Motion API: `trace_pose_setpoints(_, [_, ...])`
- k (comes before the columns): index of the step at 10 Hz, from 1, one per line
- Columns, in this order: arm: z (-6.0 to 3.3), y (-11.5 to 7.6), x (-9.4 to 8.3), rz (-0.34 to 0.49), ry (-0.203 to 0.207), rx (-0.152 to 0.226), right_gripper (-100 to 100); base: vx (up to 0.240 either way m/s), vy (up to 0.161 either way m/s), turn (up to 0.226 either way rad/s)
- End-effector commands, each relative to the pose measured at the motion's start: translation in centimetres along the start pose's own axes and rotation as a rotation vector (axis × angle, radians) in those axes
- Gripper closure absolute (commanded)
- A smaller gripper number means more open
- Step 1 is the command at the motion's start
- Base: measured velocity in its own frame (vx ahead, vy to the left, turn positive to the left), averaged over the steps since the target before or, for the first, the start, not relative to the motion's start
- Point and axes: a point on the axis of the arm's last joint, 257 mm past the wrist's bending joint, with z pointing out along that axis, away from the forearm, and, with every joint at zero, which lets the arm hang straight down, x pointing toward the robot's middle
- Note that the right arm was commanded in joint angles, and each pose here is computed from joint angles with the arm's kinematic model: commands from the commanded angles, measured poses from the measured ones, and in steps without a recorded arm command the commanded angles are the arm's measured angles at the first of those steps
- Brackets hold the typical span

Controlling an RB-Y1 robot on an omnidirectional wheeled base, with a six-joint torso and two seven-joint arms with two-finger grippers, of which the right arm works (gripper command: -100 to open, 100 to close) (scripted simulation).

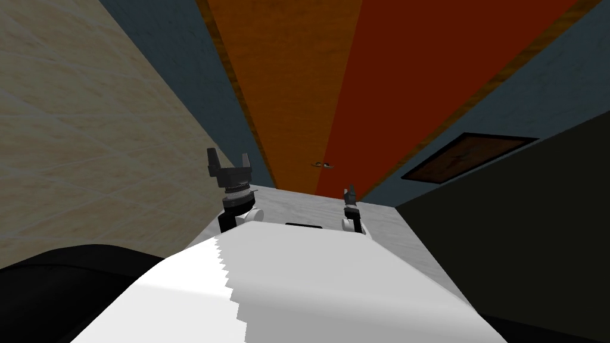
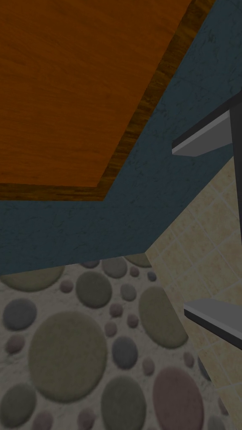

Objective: Pull the door open

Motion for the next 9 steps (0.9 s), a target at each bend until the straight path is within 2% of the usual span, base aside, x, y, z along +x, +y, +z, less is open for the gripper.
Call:
trace_pose_setpoints(1, [-0.15, -1.1, -0.3, 0.004, -0.007, 0.024, -100, 0.122, 0.020, 0.091])
trace_pose_setpoints(5, [-0.66, -3.7, -1.1, 0.013, -0.025, 0.080, -100, 0.119, 0.014, 0.080])
trace_pose_setpoints(6, [-0.66, -3.7, -1.1, 0.013, -0.025, 0.080, -100, 0.061, 0.001, 0.018])
trace_pose_setpoints(9, [-1.10, -5.5, -1.7, 0.019, -0.038, 0.118, -100, 0.079, 0.011, 0.066])
